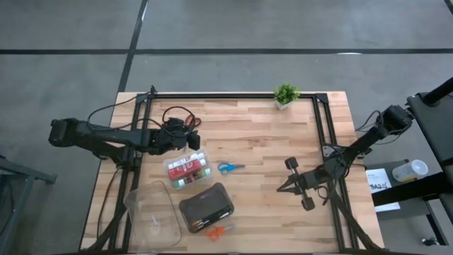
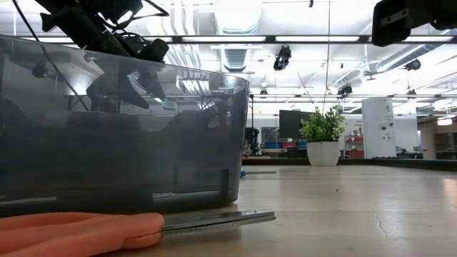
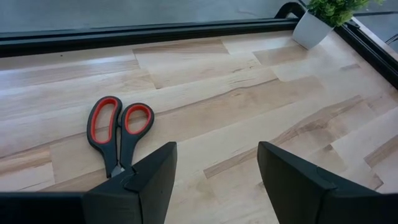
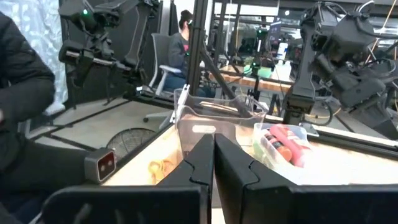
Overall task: Pick & Place Paint Supplies
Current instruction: Put the orange scissors into the bottom transparent bin
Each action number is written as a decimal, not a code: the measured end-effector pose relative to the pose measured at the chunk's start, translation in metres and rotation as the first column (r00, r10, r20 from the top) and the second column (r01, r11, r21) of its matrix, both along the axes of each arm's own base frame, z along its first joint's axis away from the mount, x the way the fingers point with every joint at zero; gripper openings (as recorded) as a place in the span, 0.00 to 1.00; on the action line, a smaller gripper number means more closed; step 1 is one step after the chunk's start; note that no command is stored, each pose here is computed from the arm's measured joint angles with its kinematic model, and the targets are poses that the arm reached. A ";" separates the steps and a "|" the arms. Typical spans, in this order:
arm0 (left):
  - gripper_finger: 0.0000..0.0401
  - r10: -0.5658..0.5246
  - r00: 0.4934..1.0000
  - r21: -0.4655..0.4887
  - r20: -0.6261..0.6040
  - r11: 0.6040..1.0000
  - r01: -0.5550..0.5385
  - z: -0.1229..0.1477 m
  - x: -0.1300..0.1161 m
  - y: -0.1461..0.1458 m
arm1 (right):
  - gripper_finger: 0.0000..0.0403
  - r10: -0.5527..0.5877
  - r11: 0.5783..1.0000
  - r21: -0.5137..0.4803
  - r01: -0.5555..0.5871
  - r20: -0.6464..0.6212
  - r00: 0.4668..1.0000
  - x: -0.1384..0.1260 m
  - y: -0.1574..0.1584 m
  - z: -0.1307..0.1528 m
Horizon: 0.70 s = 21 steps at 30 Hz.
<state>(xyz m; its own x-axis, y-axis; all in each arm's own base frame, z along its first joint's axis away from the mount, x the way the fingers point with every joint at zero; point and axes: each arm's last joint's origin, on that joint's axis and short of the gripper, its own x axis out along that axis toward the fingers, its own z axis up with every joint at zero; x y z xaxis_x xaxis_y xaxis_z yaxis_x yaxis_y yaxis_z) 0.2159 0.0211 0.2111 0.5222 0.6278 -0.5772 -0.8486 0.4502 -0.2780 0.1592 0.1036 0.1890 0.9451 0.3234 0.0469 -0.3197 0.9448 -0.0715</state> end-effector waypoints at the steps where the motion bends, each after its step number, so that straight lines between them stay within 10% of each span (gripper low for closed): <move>1: 0.58 0.000 1.000 0.000 0.000 1.000 0.000 0.000 0.000 0.000 | 0.02 0.000 1.000 0.000 0.000 0.000 1.000 0.000 0.000 0.000; 21: 0.58 0.000 1.000 0.000 0.001 1.000 0.000 0.000 0.000 0.000 | 0.02 0.004 1.000 0.010 -0.004 0.014 1.000 0.003 0.003 0.007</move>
